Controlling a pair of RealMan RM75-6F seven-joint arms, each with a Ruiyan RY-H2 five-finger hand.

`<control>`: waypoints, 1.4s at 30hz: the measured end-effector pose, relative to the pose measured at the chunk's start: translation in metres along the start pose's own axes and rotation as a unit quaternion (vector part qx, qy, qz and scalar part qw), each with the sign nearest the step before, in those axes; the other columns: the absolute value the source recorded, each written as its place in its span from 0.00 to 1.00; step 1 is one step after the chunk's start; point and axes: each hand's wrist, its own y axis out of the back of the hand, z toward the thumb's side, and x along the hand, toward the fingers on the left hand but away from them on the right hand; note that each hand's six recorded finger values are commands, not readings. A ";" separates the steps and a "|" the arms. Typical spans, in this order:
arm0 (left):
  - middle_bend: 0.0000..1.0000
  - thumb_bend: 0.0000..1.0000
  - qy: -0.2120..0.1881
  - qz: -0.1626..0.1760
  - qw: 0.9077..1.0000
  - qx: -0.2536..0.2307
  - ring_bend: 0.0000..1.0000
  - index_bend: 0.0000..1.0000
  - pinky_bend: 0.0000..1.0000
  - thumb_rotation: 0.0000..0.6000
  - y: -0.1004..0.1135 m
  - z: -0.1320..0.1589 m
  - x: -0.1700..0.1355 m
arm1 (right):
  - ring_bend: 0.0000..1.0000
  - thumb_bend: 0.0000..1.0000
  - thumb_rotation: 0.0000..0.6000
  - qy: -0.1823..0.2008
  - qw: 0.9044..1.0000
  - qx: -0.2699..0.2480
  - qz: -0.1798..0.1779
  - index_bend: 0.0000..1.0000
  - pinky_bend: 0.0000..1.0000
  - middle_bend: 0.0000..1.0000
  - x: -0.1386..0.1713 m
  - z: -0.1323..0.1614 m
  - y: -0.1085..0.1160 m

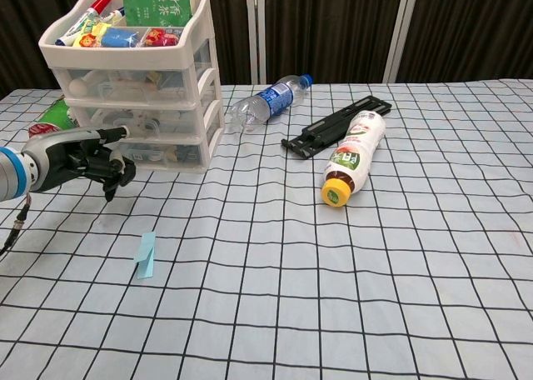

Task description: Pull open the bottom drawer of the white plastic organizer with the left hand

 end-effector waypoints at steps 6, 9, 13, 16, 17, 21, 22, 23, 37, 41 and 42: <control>0.68 1.00 -0.001 0.001 1.000 -0.001 0.72 0.00 0.60 1.00 -0.001 -0.001 0.001 | 0.00 0.03 1.00 0.001 1.000 0.004 0.004 0.04 0.00 0.00 0.000 0.002 -0.004; 0.68 1.00 -0.002 0.000 1.000 -0.001 0.72 0.00 0.60 1.00 -0.002 -0.001 0.002 | 0.00 0.03 1.00 0.001 1.000 0.004 0.004 0.04 0.00 0.00 0.000 0.002 -0.004; 0.68 1.00 -0.005 -0.003 1.000 0.004 0.72 0.00 0.60 1.00 -0.004 0.001 0.003 | 0.00 0.03 1.00 0.000 1.000 0.004 0.005 0.04 0.00 0.00 -0.001 0.002 -0.004; 0.68 1.00 -0.009 -0.005 1.000 0.001 0.72 0.00 0.60 1.00 -0.006 0.003 0.003 | 0.00 0.03 1.00 0.001 1.000 0.004 0.005 0.04 0.00 0.00 -0.001 0.002 -0.004; 0.68 1.00 -0.009 -0.007 1.000 0.001 0.72 0.00 0.60 1.00 -0.006 0.004 0.003 | 0.00 0.03 1.00 0.001 1.000 0.004 0.005 0.04 0.00 0.00 -0.001 0.002 -0.005; 0.68 1.00 -0.013 -0.012 1.000 0.003 0.72 0.02 0.60 1.00 -0.009 0.006 0.002 | 0.00 0.03 1.00 0.002 1.000 0.005 0.006 0.04 0.00 0.00 0.000 0.003 -0.005; 0.68 1.00 -0.014 -0.012 1.000 0.003 0.72 0.03 0.60 1.00 -0.010 0.006 0.002 | 0.00 0.03 1.00 0.002 1.000 0.005 0.006 0.04 0.00 0.00 0.000 0.003 -0.005; 0.68 1.00 -0.015 -0.013 1.000 0.003 0.72 0.04 0.60 1.00 -0.010 0.006 0.002 | 0.00 0.03 1.00 0.002 1.000 0.004 0.006 0.04 0.00 0.00 0.000 0.003 -0.005; 0.68 1.00 -0.022 -0.019 0.999 -0.027 0.72 0.10 0.60 1.00 -0.010 0.008 0.001 | 0.00 0.03 1.00 0.002 1.000 0.005 0.006 0.04 0.00 0.00 0.000 0.004 -0.005; 0.68 1.00 -0.031 -0.026 0.999 -0.030 0.72 0.12 0.60 1.00 -0.011 0.010 -0.002 | 0.00 0.03 1.00 0.002 1.000 0.004 0.006 0.04 0.00 0.00 0.000 0.003 -0.005; 0.68 1.00 -0.032 -0.027 0.999 -0.032 0.72 0.13 0.60 1.00 -0.011 0.010 -0.003 | 0.00 0.03 1.00 0.002 1.000 0.004 0.006 0.04 0.00 0.00 0.000 0.003 -0.005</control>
